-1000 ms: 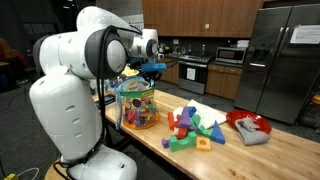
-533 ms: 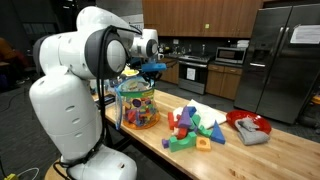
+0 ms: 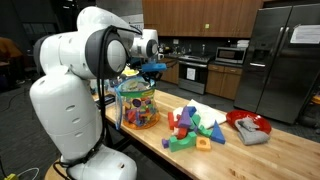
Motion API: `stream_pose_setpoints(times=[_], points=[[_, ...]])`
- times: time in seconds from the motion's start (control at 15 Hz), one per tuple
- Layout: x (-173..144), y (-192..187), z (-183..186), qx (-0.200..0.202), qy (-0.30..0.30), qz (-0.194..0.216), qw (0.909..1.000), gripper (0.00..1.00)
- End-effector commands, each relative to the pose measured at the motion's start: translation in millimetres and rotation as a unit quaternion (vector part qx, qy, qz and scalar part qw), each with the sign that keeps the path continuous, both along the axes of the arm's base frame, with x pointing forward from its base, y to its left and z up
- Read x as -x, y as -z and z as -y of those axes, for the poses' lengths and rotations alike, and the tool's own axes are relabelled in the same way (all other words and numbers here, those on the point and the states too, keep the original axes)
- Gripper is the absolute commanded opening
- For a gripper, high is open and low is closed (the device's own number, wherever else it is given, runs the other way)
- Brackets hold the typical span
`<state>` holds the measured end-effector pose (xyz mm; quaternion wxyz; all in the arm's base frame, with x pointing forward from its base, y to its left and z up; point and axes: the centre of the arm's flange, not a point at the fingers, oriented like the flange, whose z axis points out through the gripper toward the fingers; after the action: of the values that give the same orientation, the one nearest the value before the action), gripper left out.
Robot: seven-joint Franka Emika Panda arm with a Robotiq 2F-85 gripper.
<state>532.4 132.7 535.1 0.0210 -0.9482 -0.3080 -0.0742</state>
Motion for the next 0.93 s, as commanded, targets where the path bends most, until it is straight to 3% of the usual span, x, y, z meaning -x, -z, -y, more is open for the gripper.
stream_pose_setpoints(times=[0.0,0.13,0.33,0.67,0.87], points=[[-53.2,8.5,9.7,0.005,-0.021,0.048,0.9986,0.63],[-102.7,8.5,22.4,0.009,-0.043,0.095,0.9945,0.77],[-144.7,15.3,44.5,0.007,-0.067,0.132,0.9890,0.97],[-135.3,44.0,74.6,-0.002,-0.074,0.099,0.9924,1.00],[-139.6,52.7,72.4,0.001,-0.064,0.100,0.9929,1.00]])
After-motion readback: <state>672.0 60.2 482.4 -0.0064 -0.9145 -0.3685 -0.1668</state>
